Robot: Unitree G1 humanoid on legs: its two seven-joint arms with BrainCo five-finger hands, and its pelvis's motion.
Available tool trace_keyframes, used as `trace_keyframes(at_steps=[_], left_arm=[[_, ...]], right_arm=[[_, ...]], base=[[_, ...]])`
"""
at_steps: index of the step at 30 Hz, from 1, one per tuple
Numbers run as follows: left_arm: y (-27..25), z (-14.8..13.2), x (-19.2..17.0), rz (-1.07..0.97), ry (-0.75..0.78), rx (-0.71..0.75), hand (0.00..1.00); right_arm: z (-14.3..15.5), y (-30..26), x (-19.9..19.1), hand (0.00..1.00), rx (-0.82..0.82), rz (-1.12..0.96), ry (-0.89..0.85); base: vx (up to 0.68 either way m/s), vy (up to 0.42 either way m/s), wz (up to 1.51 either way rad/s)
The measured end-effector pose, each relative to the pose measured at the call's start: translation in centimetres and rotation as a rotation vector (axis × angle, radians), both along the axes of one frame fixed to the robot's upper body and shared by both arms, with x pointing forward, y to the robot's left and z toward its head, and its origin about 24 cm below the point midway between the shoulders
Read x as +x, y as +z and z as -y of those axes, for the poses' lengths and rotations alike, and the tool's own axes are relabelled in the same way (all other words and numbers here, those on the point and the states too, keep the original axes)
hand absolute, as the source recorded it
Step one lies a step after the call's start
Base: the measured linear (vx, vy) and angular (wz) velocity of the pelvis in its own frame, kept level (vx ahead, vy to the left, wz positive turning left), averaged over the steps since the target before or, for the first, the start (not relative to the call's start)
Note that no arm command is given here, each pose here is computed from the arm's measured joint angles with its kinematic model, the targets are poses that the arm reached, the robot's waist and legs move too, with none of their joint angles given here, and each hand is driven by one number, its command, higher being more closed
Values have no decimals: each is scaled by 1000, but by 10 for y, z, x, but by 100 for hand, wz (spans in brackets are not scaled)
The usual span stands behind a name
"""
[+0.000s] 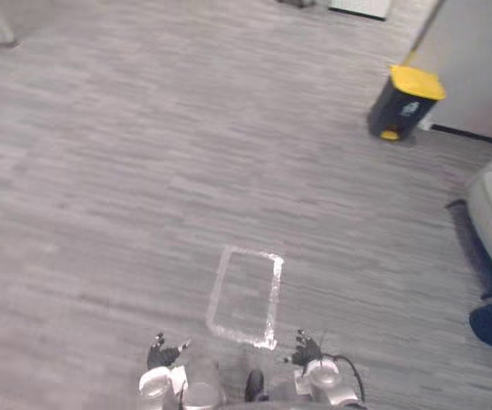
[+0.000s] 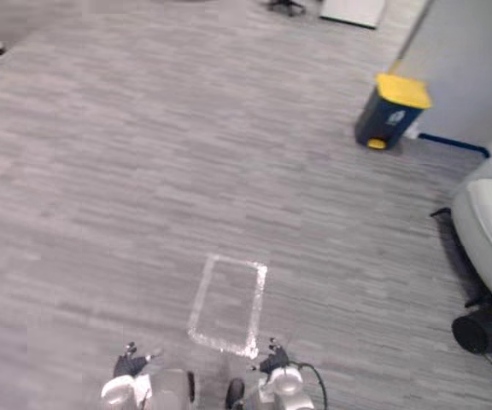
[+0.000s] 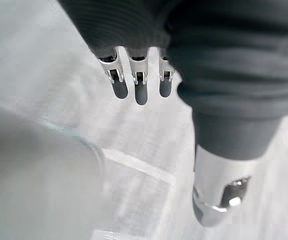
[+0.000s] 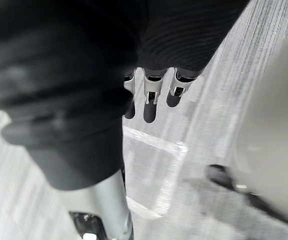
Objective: Organize the slippers on the shoe rack
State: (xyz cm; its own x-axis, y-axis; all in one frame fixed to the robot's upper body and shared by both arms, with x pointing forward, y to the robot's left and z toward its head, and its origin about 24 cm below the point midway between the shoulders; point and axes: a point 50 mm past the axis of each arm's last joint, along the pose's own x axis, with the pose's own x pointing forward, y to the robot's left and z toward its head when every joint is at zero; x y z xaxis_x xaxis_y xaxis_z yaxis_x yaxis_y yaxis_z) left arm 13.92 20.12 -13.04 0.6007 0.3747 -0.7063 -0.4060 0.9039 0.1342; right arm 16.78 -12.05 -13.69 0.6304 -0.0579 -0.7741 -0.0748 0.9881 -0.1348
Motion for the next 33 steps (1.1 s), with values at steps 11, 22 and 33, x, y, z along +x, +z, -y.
trace_keyframes(at_steps=[11,22,33], left_arm=[[-7,-10,-14,-69,-12,23,0],[-20,-11,-36,-192,-59,20,0],[-24,-9,-57,-235,-52,13,0]], right_arm=[[5,-7,-13,0,-7,-47,-8],[23,-9,-12,0,-84,-62,65],[30,-10,-18,0,-87,-72,-5]], base=[[383,280,-79],[284,-28,-43],[228,4,-86]])
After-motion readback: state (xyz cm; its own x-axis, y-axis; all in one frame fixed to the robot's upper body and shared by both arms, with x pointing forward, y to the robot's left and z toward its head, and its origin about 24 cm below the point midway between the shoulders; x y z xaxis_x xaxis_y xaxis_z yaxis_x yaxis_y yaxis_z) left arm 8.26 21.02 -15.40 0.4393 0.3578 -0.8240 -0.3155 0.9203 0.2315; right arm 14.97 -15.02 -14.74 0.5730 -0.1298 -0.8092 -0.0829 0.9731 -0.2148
